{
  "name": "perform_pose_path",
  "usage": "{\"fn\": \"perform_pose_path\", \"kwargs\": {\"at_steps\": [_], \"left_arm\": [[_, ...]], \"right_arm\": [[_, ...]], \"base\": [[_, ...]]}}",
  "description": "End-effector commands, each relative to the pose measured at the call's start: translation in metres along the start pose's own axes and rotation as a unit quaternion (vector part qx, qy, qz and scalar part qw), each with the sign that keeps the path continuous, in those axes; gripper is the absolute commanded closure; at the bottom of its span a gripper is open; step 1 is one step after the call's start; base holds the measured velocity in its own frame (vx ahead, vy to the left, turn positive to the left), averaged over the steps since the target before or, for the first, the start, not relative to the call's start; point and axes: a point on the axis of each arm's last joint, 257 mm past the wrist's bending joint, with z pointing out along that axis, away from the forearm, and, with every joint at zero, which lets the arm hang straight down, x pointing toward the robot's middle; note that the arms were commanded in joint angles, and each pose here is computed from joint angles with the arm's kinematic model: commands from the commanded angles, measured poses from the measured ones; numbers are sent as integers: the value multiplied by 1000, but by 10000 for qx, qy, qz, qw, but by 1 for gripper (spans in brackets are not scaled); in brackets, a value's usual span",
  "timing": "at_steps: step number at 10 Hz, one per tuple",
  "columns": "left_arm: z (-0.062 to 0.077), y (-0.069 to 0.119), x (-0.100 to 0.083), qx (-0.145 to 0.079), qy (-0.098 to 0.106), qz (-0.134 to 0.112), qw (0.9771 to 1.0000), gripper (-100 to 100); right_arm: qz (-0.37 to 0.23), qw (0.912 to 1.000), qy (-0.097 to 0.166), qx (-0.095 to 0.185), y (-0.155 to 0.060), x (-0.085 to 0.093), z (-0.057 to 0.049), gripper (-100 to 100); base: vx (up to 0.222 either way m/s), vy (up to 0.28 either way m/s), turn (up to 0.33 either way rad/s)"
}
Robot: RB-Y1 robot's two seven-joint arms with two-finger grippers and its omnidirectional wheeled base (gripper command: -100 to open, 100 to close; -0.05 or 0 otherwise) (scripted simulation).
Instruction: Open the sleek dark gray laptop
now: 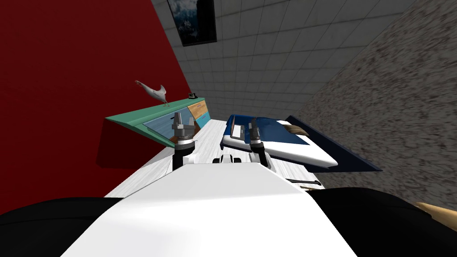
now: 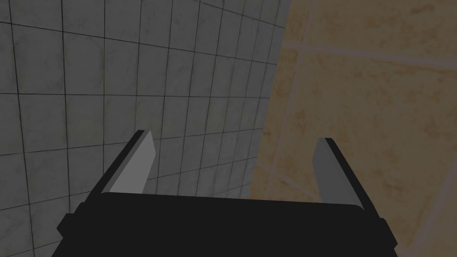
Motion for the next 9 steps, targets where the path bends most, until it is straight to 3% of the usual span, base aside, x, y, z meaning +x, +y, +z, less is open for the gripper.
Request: {"fn": "perform_pose_path", "kwargs": {"at_steps": [1, 4, 5, 6, 9], "left_arm": [[0, 0, 0, 0, 0, 0, 10000, 0], [0, 0, 0, 0, 0, 0, 10000, 0], [0, 0, 0, 0, 0, 0, 10000, 0], [0, 0, 0, 0, 0, 0, 10000, 0], [0, 0, 0, 0, 0, 0, 10000, 0]], "right_arm": [[-277, 9986, 297, 353, -25, 18, -1, -100], [-509, 9957, 506, 592, -42, 31, -4, -100], [-659, 9921, 674, 830, -58, 42, -8, -100], [-714, 9916, 697, 826, -59, 43, -8, -100], [-1082, 9800, 1045, 1305, -93, 64, -19, -100]], "base": [[24, 32, 32], [24, 26, 21], [30, 31, 30], [29, 25, 19], [28, 34, 31]]}}
